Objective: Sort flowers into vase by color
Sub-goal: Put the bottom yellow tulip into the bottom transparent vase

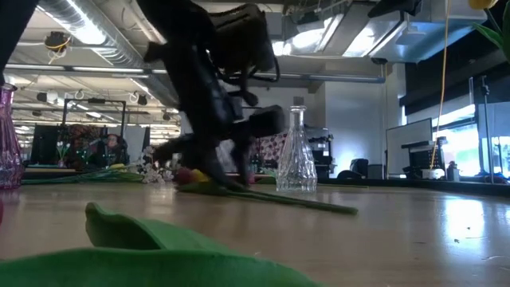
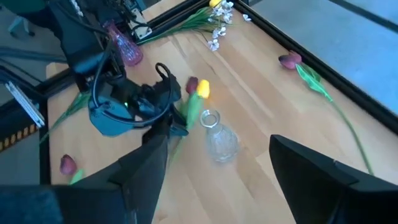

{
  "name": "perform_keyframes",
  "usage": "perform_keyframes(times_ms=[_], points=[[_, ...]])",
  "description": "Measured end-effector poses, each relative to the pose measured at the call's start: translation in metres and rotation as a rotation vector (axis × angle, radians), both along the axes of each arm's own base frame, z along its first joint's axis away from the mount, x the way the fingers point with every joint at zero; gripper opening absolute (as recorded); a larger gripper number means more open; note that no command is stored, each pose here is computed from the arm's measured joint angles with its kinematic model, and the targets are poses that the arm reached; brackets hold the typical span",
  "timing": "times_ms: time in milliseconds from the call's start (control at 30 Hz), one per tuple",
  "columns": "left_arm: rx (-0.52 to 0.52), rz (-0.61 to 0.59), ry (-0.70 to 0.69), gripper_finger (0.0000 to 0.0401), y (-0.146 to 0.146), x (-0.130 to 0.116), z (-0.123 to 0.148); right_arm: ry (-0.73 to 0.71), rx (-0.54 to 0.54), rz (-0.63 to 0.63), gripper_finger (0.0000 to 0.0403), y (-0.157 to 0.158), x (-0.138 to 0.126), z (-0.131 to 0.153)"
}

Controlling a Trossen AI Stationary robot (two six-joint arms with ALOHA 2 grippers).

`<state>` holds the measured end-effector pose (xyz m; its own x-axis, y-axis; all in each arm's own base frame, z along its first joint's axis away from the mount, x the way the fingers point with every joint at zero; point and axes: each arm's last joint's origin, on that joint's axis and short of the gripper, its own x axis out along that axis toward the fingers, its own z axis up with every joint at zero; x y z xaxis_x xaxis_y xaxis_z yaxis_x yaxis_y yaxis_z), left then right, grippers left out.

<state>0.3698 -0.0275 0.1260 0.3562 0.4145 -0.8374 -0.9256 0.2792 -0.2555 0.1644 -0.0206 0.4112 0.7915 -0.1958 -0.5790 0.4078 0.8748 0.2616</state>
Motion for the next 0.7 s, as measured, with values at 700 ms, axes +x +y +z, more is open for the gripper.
perform_keyframes(times_ms=[700], points=[[-0.113, 0.413, -0.054, 0.0135, 0.023, -0.017, 0.014, 0.119, -0.174, 0.277, 0.0280, 0.004, -0.005, -0.006]])
